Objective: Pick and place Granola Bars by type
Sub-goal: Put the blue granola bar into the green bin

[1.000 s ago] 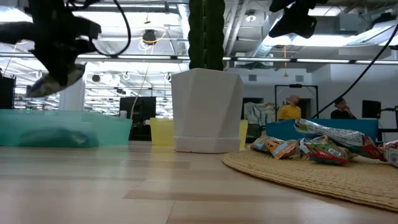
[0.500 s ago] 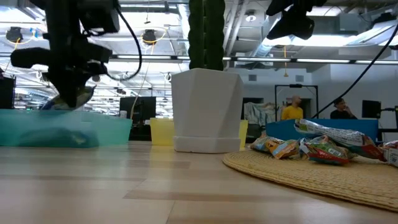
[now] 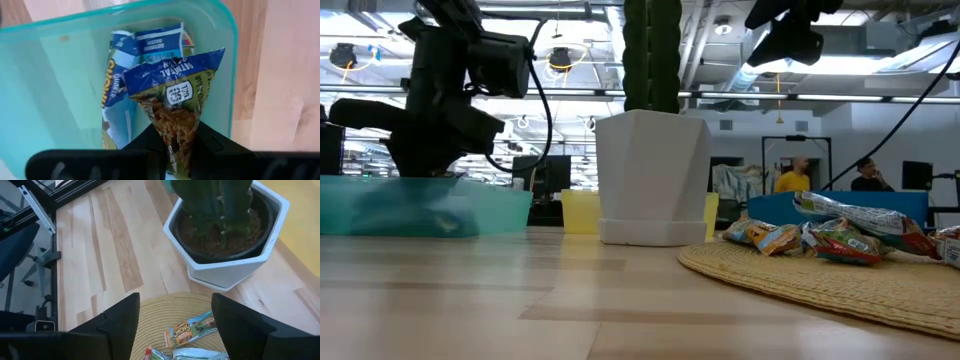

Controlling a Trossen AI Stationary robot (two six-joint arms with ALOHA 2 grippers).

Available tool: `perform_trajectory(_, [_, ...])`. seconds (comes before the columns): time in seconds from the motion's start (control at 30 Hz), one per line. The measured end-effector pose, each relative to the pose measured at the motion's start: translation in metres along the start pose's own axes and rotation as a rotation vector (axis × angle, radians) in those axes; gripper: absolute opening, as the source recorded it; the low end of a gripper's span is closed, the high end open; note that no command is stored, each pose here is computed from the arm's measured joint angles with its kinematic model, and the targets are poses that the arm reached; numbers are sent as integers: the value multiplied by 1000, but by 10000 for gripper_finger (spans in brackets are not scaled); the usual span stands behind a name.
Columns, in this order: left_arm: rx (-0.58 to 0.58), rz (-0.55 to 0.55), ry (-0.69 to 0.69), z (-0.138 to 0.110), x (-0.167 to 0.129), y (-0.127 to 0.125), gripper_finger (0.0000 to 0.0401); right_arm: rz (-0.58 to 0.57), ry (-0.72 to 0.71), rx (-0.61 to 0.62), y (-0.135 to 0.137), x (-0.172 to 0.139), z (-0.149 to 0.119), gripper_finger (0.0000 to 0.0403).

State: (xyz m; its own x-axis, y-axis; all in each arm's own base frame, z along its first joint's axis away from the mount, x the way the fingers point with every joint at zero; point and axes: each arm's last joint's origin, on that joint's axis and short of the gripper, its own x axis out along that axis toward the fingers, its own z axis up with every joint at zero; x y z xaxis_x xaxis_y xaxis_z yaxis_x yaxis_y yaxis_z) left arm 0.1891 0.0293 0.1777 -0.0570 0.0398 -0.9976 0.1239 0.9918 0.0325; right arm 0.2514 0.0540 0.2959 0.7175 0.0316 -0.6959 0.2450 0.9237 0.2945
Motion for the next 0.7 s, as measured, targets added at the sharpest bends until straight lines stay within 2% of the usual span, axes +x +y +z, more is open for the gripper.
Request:
perform_trajectory(0.33, [-1, 1, -3, 0, -1, 0, 48, 0, 0, 0, 0, 0, 0, 240])
perform_trajectory(0.53, [-10, -22, -9, 0, -1, -1, 93, -1, 1, 0, 0, 0, 0, 240])
perform_trajectory(0.7, [-51, 2, -3, 0, -1, 0, 131, -1, 0, 0, 0, 0, 0, 240])
